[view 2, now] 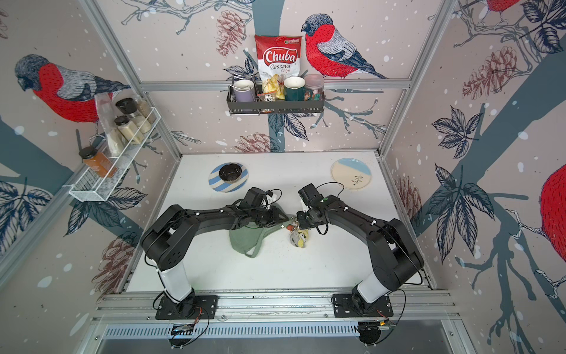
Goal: Remove the decoration from the bag
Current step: Remove the decoration item from the bag.
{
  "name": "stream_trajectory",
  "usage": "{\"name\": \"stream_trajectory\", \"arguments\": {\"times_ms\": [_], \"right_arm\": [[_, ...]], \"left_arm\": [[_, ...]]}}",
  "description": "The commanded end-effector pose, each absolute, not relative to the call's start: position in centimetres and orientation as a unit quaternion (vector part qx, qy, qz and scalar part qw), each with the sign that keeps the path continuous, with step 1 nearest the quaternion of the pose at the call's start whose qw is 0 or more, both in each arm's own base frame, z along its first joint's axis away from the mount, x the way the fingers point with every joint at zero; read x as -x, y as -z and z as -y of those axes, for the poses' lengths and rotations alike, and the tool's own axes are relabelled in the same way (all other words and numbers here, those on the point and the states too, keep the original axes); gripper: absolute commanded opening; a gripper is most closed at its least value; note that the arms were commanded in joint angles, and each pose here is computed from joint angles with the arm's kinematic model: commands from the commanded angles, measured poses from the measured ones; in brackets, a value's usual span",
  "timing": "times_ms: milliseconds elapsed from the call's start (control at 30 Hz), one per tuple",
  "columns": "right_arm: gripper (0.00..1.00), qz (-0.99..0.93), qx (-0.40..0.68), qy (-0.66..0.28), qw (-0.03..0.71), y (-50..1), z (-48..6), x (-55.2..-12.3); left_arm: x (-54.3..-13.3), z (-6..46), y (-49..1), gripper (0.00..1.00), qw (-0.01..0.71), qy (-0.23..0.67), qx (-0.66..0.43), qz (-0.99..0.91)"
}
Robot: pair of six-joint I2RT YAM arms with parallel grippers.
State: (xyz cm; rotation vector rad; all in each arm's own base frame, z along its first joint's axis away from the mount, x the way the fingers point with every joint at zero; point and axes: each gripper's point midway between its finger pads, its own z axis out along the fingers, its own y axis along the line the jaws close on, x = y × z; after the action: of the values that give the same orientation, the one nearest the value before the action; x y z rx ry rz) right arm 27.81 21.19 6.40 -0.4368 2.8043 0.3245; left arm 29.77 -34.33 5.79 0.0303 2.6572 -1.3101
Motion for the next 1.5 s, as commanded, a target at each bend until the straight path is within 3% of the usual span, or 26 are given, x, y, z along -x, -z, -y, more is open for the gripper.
{"name": "stream_trajectory", "arguments": {"times_ms": [0, 333, 767, 1067, 1233, 1467], "right_arm": [[0.00, -0.984, 0.103, -0.076, 0.127, -5.6, -20.1, -28.1], [0.00, -0.987, 0.022, 0.023, 0.156, -4.6, -19.9, -30.7], [0.00, -0.976, -0.055, 0.060, 0.201, -2.8, -24.1, -31.6], [0.00, -0.972, -0.097, 0.089, 0.196, -3.9, -15.8, -31.1], [0.00, -0.971, -0.077, 0.097, 0.206, -5.6, -13.0, -31.2], [0.28, -0.977, -0.083, 0.054, 0.187, -5.3, -12.2, -31.5]], "left_arm": [[-30.0, 34.5, -5.2, 0.36, 0.096, 0.447, 0.015, -0.889], [-29.7, 34.4, -4.0, 0.33, 0.090, 0.477, 0.062, -0.872], [-29.5, 34.5, -3.5, 0.30, 0.083, 0.502, 0.079, -0.857], [-30.2, 29.5, -3.5, 0.27, 0.098, 0.466, 0.107, -0.873], [-30.5, 30.1, -5.8, 0.30, 0.102, 0.471, 0.070, -0.874], [-31.0, 30.6, -8.4, 0.31, 0.114, 0.480, 0.048, -0.869]]}}
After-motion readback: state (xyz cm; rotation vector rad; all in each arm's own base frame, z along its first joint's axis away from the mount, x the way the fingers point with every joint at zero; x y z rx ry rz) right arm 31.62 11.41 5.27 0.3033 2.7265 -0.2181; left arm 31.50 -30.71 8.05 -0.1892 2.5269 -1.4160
